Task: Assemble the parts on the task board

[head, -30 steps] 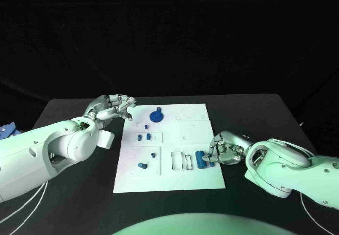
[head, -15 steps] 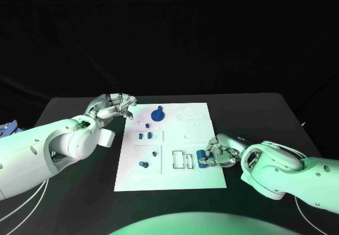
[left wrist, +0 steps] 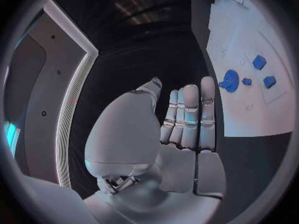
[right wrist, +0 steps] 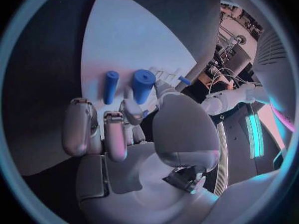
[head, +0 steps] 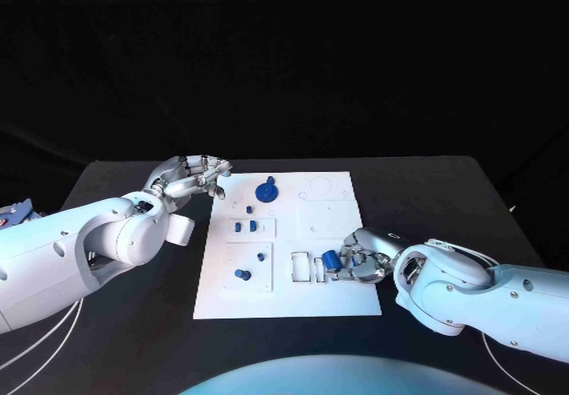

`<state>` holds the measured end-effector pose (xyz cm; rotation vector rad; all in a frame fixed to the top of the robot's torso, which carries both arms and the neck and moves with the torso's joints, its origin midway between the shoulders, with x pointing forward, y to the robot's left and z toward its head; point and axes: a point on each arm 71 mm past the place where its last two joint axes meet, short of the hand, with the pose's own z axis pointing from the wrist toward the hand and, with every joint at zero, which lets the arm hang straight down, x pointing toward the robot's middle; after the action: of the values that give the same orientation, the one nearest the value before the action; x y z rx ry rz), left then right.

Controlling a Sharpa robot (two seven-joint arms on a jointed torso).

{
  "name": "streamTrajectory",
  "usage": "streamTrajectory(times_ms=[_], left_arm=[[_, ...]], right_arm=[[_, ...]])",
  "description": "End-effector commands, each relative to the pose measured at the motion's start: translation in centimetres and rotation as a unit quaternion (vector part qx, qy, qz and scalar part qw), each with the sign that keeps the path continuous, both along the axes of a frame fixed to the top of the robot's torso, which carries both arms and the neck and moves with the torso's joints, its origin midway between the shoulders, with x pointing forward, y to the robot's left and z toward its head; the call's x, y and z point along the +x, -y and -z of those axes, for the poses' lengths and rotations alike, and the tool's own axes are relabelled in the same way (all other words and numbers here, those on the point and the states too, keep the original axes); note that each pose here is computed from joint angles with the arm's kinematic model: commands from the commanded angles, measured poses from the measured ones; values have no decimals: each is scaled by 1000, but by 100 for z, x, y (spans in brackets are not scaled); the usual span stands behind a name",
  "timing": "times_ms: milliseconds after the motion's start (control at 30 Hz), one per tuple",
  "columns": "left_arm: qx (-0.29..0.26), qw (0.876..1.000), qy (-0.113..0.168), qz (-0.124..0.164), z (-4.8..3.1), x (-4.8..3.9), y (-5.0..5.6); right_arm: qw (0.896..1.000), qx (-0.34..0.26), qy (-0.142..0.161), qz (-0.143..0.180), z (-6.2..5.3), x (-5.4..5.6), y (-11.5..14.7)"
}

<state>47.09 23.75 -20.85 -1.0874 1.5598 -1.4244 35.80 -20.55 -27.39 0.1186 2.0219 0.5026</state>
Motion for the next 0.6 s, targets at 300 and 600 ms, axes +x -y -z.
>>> streamTrajectory(times_ms=[300,600], left_arm=[[-6,1000,0,9,-11,-9,23],[-5,1000,-1,8,-10,-7,18]], right_arm=[[1000,-27,-5,-3,81,-14,-55],[1000,7,6,29,20,-32,-19]])
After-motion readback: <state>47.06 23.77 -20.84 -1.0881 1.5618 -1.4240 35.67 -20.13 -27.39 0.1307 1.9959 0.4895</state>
